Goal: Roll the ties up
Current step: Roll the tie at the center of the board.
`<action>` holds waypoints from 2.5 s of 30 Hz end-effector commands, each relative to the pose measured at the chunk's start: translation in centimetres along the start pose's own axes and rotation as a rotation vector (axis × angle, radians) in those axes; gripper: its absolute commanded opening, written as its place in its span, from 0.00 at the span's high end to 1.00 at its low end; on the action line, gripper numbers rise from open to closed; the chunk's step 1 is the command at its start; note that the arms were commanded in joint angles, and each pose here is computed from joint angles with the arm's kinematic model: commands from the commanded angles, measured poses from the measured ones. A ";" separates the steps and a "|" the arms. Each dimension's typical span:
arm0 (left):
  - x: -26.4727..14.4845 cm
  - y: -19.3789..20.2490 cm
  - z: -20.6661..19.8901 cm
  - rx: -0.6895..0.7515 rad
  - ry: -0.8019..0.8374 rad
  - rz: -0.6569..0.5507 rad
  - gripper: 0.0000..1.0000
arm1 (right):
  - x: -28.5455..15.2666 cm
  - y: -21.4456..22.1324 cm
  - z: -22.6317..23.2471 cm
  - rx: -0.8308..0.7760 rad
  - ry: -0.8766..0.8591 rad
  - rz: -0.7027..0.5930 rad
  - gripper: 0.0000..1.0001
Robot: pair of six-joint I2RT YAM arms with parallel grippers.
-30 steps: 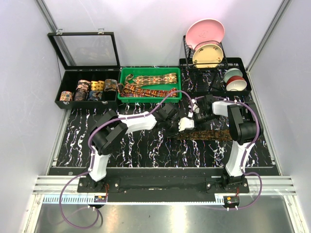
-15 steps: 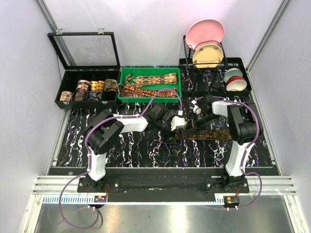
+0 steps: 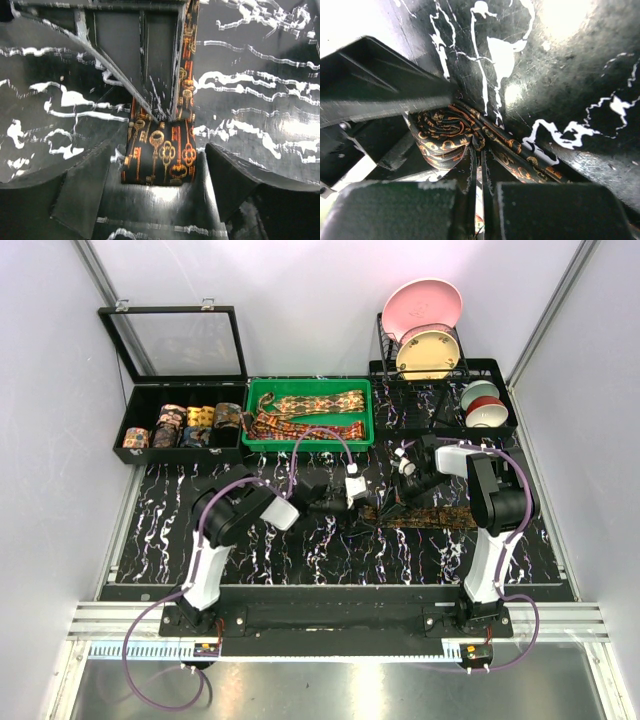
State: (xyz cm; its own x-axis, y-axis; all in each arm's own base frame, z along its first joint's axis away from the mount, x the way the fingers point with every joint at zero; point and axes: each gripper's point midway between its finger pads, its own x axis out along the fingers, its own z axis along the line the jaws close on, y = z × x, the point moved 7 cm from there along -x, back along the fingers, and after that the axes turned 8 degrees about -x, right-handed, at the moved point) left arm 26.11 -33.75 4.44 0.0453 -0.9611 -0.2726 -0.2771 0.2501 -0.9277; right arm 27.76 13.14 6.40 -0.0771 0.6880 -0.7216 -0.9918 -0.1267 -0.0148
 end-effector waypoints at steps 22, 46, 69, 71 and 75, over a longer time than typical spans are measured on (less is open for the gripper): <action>-1.0 3.8 -0.1 0.106 -0.151 0.635 1.00 | 0.4 -0.3 -0.6 -0.029 0.104 0.009 0.82; -1.4 5.2 -0.6 0.088 -0.108 0.891 1.00 | -4.8 0.9 2.3 -0.084 -0.180 -0.097 0.55; -1.3 4.8 -0.9 0.068 -0.082 0.870 1.00 | -1.5 0.5 0.1 -0.062 -0.042 -0.047 1.00; -1.3 4.5 -1.0 0.068 -0.071 0.860 1.00 | -1.4 0.6 -0.4 -0.055 -0.002 -0.042 1.00; -1.1 2.8 -1.0 0.036 -0.062 0.778 0.72 | -1.1 0.8 -1.0 -0.041 0.039 -0.033 1.00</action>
State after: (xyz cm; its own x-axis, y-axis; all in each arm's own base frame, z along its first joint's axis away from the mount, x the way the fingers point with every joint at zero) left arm 26.61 -36.87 7.02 0.0124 -0.6848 -0.7287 -0.0907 0.7249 -0.6828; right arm 27.13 12.64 8.70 -0.0422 0.7850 -0.6181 -0.9896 -0.1181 -0.0824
